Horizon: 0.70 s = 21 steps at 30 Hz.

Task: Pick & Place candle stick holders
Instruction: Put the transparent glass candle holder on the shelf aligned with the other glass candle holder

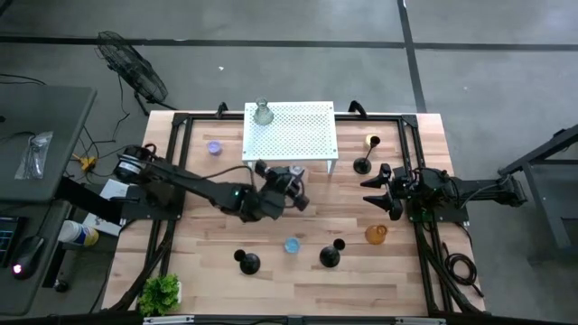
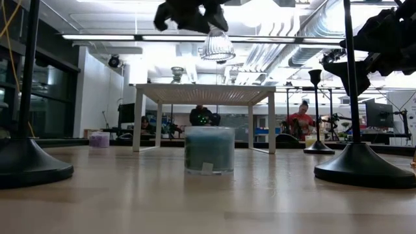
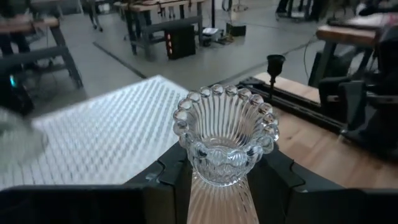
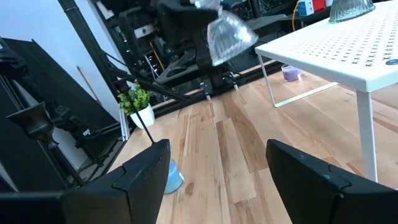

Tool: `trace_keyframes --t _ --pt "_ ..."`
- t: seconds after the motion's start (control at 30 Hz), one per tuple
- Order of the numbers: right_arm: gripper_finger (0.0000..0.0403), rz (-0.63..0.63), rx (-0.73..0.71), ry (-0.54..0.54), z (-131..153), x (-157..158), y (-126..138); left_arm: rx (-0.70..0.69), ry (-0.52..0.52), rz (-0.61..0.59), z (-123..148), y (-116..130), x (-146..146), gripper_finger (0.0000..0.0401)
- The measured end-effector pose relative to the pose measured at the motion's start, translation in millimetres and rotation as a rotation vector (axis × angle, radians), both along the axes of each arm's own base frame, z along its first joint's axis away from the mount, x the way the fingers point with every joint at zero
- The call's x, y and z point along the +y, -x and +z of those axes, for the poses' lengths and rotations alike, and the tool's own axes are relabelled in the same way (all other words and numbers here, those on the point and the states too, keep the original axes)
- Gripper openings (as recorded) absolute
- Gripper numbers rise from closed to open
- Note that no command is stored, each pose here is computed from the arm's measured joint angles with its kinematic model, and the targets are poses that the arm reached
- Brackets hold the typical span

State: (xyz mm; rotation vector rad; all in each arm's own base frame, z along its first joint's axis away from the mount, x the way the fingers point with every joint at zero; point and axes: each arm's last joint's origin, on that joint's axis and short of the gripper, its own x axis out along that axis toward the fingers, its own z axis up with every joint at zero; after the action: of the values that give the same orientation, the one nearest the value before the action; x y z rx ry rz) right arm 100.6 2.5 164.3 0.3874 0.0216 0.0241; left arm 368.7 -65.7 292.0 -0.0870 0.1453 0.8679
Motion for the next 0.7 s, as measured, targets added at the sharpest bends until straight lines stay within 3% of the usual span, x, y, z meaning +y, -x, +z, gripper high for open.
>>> trace_keyframes --t 0.1,0.27,0.5,0.7 --pt "0.026 0.0 -0.001 0.0 0 0 0 0.031 -0.038 -0.031 16 -7 16 0.0117" --pt "0.026 0.0 0.0 0.0 0 0 0 0.051 -0.059 0.037 28 -12 49 0.0117" --pt "0.026 0.0 0.0 0.0 0 0 0 0.064 -0.059 0.171 26 -11 90 0.0117" --pt "0.026 0.0 0.0 0.0 0 0 0 0.071 -0.025 0.206 12 -17 113 0.0117"
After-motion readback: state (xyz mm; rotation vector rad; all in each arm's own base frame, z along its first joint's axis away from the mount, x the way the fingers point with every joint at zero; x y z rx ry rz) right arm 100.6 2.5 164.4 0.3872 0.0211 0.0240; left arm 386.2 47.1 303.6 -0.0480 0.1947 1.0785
